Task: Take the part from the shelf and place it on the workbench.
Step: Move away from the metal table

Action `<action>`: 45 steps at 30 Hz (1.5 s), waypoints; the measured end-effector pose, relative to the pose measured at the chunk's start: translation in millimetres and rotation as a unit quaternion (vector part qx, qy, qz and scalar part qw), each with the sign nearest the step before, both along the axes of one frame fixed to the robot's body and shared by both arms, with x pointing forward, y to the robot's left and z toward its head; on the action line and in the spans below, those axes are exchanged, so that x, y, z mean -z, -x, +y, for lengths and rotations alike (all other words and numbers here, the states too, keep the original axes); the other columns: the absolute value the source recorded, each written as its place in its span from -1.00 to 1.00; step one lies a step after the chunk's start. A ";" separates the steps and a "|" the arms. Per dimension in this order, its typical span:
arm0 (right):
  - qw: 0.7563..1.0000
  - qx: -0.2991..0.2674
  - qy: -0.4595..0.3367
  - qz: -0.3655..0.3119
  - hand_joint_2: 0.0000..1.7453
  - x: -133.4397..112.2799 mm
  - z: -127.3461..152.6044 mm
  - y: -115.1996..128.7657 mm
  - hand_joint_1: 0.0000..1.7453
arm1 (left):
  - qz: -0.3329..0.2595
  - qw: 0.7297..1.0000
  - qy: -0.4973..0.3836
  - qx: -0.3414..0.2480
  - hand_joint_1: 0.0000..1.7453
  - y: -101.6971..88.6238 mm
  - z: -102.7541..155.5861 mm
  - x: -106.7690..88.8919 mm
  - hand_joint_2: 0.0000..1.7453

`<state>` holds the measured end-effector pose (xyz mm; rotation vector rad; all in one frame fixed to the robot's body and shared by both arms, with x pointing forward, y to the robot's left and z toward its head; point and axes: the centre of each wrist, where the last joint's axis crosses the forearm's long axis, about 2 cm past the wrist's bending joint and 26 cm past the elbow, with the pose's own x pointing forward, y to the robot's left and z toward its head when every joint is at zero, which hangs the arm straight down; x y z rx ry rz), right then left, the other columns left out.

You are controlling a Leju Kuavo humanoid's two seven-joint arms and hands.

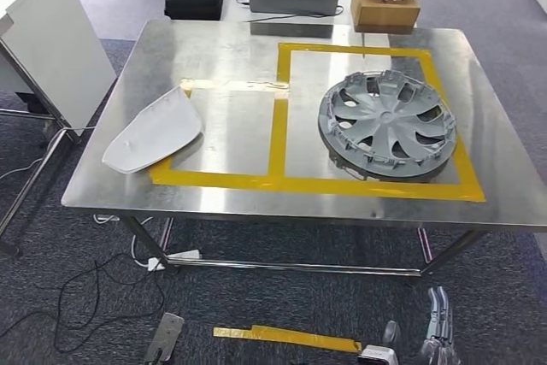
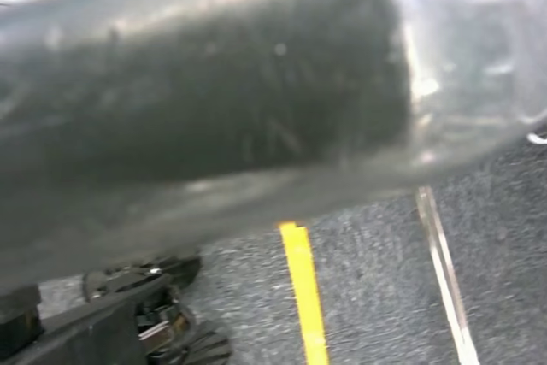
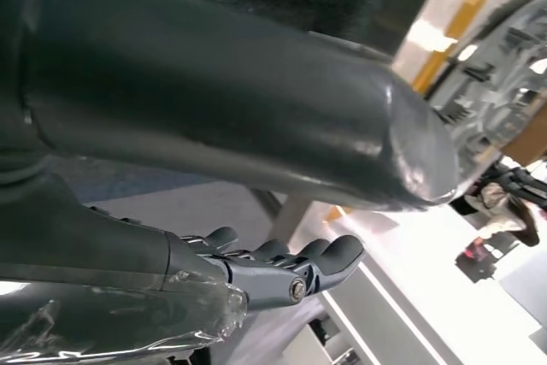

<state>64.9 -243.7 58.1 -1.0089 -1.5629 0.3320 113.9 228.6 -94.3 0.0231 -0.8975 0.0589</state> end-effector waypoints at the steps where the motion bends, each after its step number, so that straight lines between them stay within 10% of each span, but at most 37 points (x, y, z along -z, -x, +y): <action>1: 1.000 0.001 0.000 0.003 -1.00 1.1 -0.2 0.7 -1.00 | 0.000 1.000 0.000 0.000 -1.00 0.3 0.1 0.1 -1.00; 13: 0.999 0.027 -0.021 0.020 -1.00 9.1 -1.1 0.7 -1.00 | 0.003 1.000 -0.004 -0.005 -1.00 2.4 2.5 0.9 -1.00; 23: 0.988 0.067 -0.039 0.131 -1.00 81.3 -15.6 -0.9 -1.00 | 0.013 0.999 0.006 -0.041 -1.00 5.5 29.5 4.3 -1.00; 34: 0.917 0.180 -0.120 0.334 -1.00 141.8 -17.6 54.0 -1.00 | 0.009 0.999 -0.003 -0.031 -1.00 24.1 23.1 7.9 -1.00; 45: 0.891 0.201 -0.162 0.373 -1.00 153.0 -6.4 55.0 -1.00 | 0.012 0.999 -0.001 -0.032 -1.00 29.3 21.9 8.8 -1.00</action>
